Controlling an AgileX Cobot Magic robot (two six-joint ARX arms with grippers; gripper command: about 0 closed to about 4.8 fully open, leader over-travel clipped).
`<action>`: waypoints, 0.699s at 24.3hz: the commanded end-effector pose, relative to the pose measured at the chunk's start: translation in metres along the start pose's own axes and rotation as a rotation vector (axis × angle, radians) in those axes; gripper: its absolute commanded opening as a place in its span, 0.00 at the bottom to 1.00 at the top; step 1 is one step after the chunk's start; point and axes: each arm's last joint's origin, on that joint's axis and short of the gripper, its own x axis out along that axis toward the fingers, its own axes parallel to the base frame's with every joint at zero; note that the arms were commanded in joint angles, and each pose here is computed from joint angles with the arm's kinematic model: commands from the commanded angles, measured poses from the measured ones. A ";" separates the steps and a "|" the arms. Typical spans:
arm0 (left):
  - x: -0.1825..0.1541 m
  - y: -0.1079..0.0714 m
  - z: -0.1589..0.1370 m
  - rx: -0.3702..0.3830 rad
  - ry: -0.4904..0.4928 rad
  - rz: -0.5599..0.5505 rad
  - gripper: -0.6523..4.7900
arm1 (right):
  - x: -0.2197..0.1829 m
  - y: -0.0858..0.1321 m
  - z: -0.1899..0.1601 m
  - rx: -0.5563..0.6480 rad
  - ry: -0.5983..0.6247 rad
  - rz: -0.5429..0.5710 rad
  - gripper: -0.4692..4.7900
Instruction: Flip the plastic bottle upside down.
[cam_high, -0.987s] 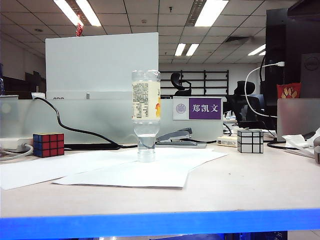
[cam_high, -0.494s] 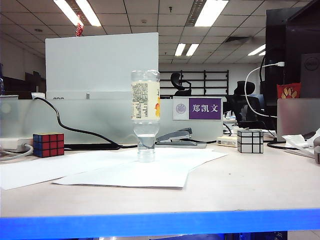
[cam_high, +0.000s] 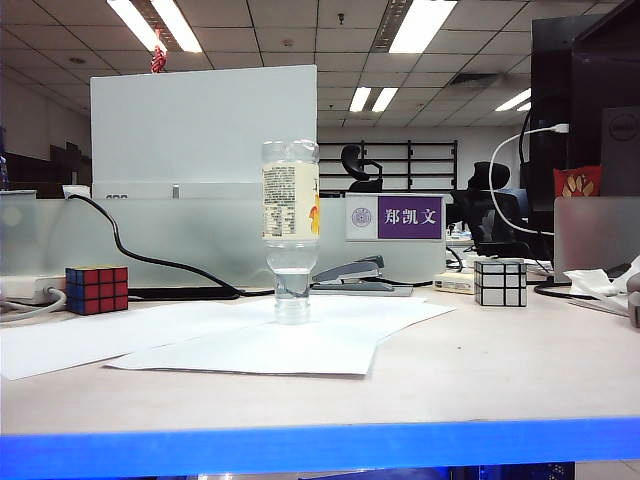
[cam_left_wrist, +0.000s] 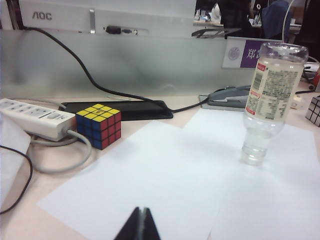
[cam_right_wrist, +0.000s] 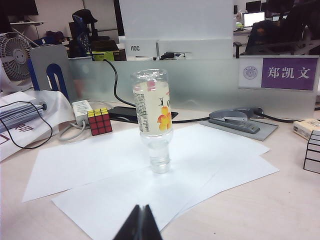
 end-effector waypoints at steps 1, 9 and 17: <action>0.000 0.001 0.004 0.010 -0.040 0.034 0.11 | 0.000 0.000 0.002 0.008 -0.014 0.003 0.11; 0.000 0.003 0.004 0.009 -0.048 0.131 0.11 | 0.000 0.000 0.002 0.009 -0.014 0.003 0.11; -0.001 0.005 0.004 -0.008 -0.044 0.171 0.11 | 0.000 0.000 0.002 0.009 -0.014 0.003 0.11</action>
